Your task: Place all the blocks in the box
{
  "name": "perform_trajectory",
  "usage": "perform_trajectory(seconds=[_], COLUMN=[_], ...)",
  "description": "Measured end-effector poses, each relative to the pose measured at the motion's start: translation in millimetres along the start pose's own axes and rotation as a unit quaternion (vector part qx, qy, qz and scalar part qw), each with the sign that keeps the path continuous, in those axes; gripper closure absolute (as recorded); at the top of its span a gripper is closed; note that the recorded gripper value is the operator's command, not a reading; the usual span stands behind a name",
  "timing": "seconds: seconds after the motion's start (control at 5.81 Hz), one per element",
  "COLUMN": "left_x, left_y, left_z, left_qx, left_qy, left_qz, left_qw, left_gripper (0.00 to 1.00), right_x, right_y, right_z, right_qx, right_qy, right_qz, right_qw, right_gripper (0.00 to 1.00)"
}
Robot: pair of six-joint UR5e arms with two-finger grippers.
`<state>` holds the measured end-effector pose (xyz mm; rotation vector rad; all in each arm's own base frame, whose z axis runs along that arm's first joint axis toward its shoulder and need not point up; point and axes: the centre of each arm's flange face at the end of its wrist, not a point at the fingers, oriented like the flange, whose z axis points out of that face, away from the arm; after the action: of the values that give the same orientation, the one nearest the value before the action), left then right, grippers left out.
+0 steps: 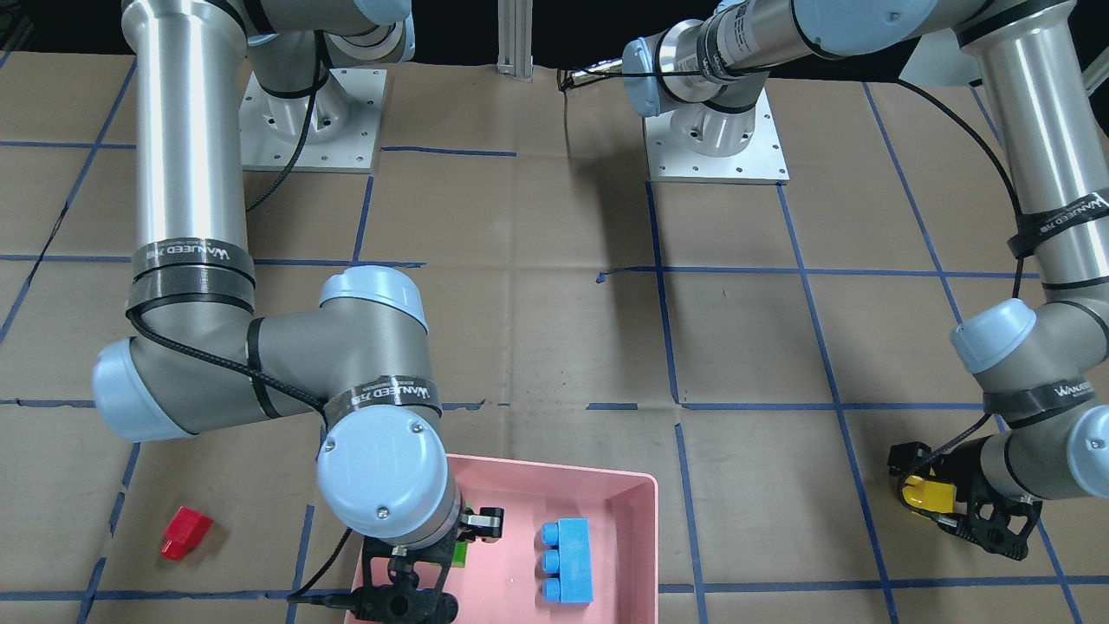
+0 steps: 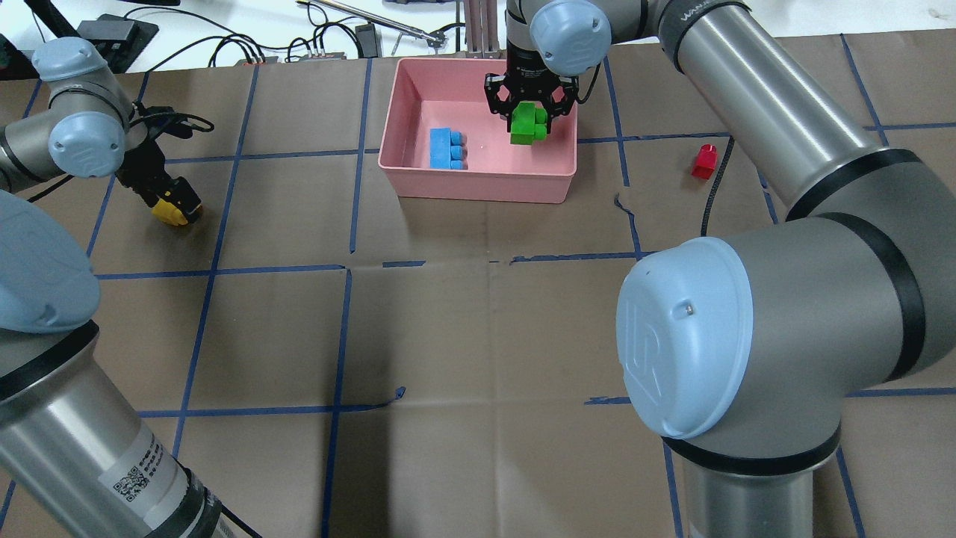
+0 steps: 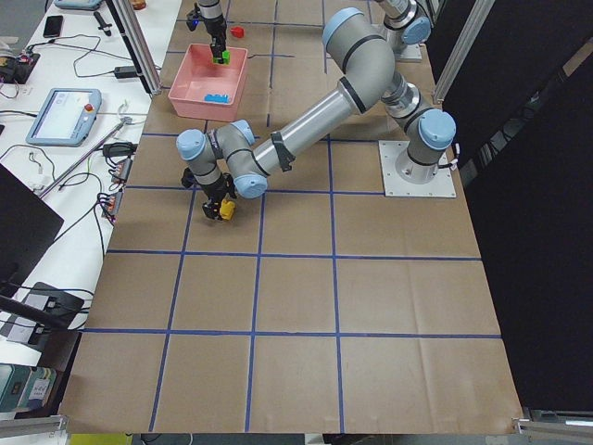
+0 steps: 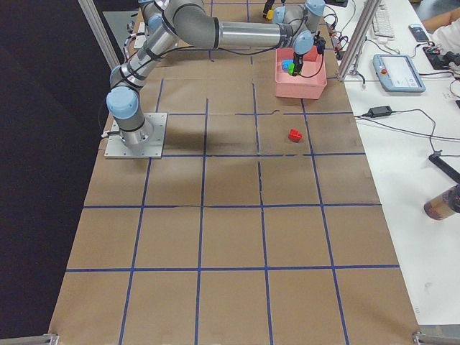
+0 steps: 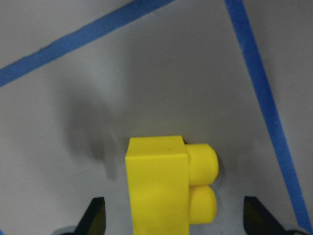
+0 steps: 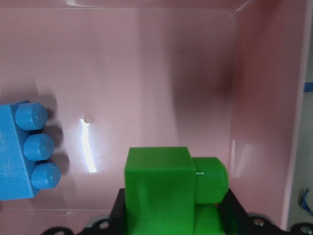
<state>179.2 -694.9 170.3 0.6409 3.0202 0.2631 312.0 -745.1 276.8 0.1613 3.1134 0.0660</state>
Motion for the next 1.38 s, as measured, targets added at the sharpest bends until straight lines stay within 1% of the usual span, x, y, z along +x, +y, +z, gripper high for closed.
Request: perform_trajectory(seconds=[0.17,0.34,0.52,0.69,0.86,1.03,1.2,1.38], left_x=[-2,1,18,55,112,175,241,299], left_y=[0,-3,-11,-30,-61,-99,-136,-173], left_z=[0,-10,-33,-71,-113,-150,-181,-190], left_qx=[0.003,0.009,0.020,0.040,0.066,0.097,0.134,0.163], left_qy=[-0.004,-0.009,-0.018,-0.036,-0.059,-0.079,-0.080,-0.056], left_qz=[-0.001,0.001,0.012,0.037,0.062,0.066,0.044,0.020], left_qw=[1.0000,0.9999,0.9996,0.9979,0.9941,0.9900,0.9868,0.9848], left_gripper=[1.00,1.00,1.00,1.00,1.00,1.00,1.00,0.87], right_x=[-11,-14,-10,6,40,93,147,188], right_y=[4,9,16,25,24,9,-7,-18], right_z=[3,-8,-36,-75,-109,-129,-137,-131], right_qx=[-0.001,0.004,0.011,0.016,0.023,0.030,0.031,0.025], right_qy=[-0.009,-0.011,-0.011,-0.011,-0.012,-0.013,-0.012,-0.009], right_qz=[0.004,0.004,0.006,0.009,0.014,0.015,0.007,-0.009], right_qw=[1.0000,0.9999,0.9999,0.9998,0.9996,0.9993,0.9994,0.9996], right_gripper=[0.01,0.01,0.01,0.01,0.01,0.01,0.01,0.01])
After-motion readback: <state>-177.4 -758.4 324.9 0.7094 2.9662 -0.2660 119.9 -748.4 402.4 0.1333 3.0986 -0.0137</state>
